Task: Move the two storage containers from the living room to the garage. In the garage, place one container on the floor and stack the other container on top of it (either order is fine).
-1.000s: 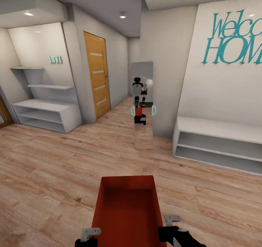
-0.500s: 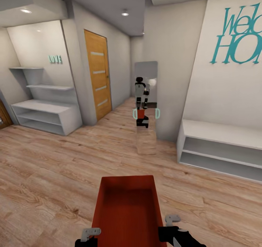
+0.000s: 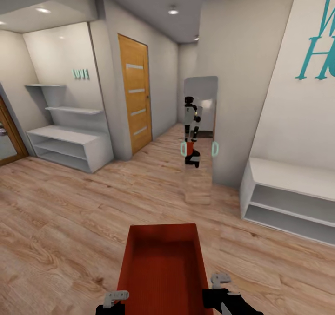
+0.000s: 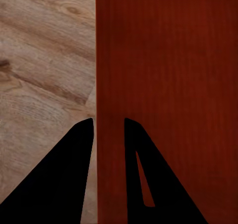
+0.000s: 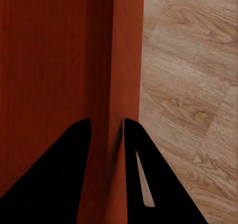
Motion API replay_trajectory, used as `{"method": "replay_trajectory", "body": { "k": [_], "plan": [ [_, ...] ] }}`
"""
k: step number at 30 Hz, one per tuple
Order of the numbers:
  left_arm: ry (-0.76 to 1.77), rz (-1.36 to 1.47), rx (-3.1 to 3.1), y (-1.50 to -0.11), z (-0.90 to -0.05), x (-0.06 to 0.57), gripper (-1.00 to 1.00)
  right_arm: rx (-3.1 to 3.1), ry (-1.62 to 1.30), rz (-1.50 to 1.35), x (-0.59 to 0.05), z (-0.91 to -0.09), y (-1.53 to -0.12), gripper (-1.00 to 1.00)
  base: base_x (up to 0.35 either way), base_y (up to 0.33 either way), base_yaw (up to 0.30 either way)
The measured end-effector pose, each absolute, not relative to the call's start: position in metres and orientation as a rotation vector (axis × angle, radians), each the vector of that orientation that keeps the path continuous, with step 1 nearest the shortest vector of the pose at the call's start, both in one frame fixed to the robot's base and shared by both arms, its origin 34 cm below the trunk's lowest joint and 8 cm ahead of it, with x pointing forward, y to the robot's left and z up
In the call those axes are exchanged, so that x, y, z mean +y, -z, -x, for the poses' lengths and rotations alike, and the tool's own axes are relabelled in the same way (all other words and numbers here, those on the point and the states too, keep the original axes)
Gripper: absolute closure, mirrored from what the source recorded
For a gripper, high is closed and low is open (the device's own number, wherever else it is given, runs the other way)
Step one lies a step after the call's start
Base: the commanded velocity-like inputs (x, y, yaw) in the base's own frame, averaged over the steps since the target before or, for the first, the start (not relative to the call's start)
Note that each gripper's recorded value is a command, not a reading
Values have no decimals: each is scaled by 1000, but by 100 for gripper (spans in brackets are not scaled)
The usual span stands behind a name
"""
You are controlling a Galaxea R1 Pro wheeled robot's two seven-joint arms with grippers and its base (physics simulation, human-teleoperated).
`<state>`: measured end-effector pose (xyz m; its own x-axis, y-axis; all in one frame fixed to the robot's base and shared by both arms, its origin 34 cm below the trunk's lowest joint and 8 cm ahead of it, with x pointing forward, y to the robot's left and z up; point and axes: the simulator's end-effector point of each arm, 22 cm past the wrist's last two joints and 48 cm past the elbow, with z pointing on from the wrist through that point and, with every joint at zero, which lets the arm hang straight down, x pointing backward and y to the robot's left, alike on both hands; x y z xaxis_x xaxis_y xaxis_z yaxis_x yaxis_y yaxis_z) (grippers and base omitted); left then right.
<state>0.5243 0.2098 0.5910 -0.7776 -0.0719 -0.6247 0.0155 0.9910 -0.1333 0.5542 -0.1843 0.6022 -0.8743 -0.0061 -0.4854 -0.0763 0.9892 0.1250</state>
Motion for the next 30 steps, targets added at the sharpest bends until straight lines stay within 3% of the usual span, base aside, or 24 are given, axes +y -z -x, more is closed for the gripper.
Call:
{"method": "replay_trajectory", "body": {
  "k": [17,30],
  "plan": [
    [171,39,2457,-591,-524,210,100,2630,-191,58,-184,-554,-602,100,341,0,12],
    [171,39,2462,-589,-522,210,100,2635,-192,58,-184,-552,-600,100,341,0,113]
  ]
}}
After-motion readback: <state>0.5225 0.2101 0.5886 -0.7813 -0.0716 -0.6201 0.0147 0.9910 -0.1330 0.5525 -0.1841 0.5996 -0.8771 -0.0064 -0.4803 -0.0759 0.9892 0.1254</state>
